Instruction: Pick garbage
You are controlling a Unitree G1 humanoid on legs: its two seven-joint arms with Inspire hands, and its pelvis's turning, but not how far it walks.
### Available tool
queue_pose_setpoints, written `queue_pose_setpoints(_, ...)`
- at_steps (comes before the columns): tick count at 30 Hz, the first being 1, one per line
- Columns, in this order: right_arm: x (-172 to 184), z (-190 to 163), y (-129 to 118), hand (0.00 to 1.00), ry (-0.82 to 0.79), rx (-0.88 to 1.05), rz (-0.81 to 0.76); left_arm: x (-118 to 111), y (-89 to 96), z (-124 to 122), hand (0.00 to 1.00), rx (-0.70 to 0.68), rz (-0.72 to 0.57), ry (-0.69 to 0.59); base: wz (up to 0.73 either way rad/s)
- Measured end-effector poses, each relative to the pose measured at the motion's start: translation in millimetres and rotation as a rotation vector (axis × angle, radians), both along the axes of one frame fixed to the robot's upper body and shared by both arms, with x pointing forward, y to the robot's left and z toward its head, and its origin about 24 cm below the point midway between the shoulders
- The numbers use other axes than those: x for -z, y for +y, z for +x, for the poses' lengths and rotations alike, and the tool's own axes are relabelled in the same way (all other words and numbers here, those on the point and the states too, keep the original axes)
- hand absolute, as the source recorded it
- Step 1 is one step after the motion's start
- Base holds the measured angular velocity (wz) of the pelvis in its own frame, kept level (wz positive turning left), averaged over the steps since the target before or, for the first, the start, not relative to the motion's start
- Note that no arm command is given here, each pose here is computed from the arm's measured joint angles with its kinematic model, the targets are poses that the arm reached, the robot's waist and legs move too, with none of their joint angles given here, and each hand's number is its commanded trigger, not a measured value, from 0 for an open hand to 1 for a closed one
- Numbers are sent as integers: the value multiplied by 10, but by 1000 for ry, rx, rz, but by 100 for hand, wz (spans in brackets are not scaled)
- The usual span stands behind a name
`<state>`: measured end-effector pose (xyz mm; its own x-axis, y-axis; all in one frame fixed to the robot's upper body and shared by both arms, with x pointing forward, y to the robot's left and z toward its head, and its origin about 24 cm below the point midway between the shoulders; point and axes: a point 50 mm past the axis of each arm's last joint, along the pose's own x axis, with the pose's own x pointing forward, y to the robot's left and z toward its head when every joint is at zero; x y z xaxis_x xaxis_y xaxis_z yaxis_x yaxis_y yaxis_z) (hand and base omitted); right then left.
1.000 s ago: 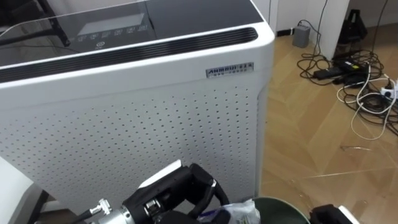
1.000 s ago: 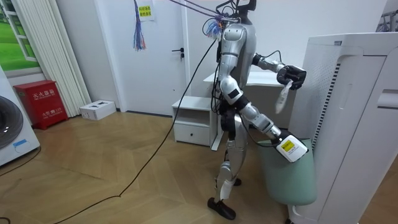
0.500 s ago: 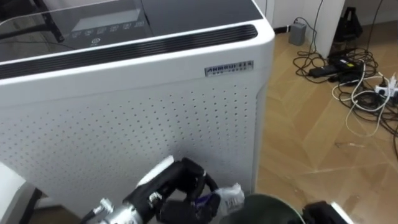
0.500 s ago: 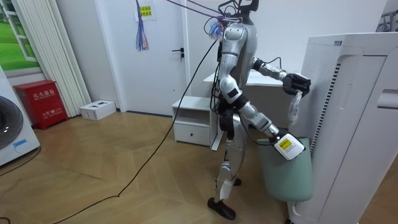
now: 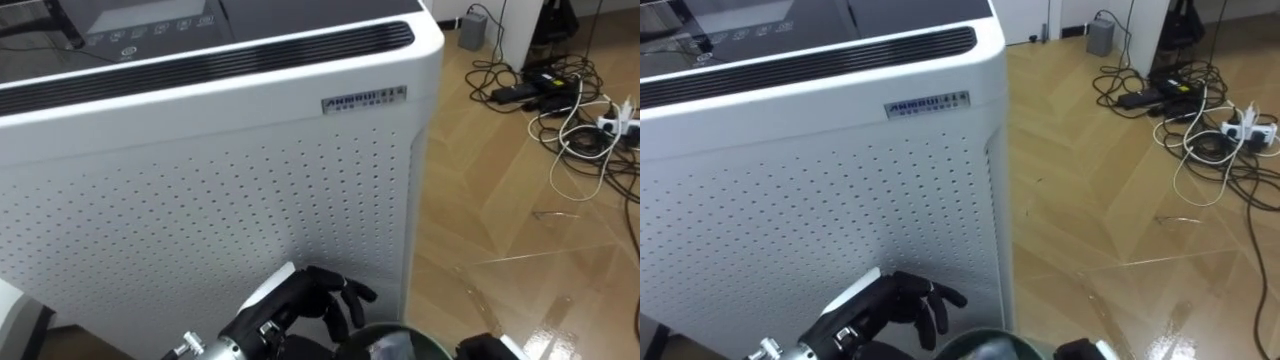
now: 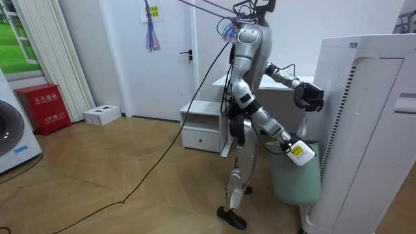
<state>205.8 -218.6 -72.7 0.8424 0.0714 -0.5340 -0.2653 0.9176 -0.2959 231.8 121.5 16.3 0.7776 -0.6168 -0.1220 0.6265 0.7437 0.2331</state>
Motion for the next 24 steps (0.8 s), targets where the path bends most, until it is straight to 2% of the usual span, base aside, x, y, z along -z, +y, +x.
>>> queue_pose_setpoints(6,17,-11,45,100,11,-21,10,114,-155,-96,0,76,7,48,0)
queue_pose_setpoints(11,44,-33,115,100,33,-69,28,136,-208,-131,0,106,6,59,0)
queue_pose_setpoints(19,45,-36,117,100,42,-85,36,157,-210,-142,0,115,9,70,0)
queue_pose_setpoints(24,74,-86,80,100,52,-73,14,303,-90,-201,0,59,24,128,0)
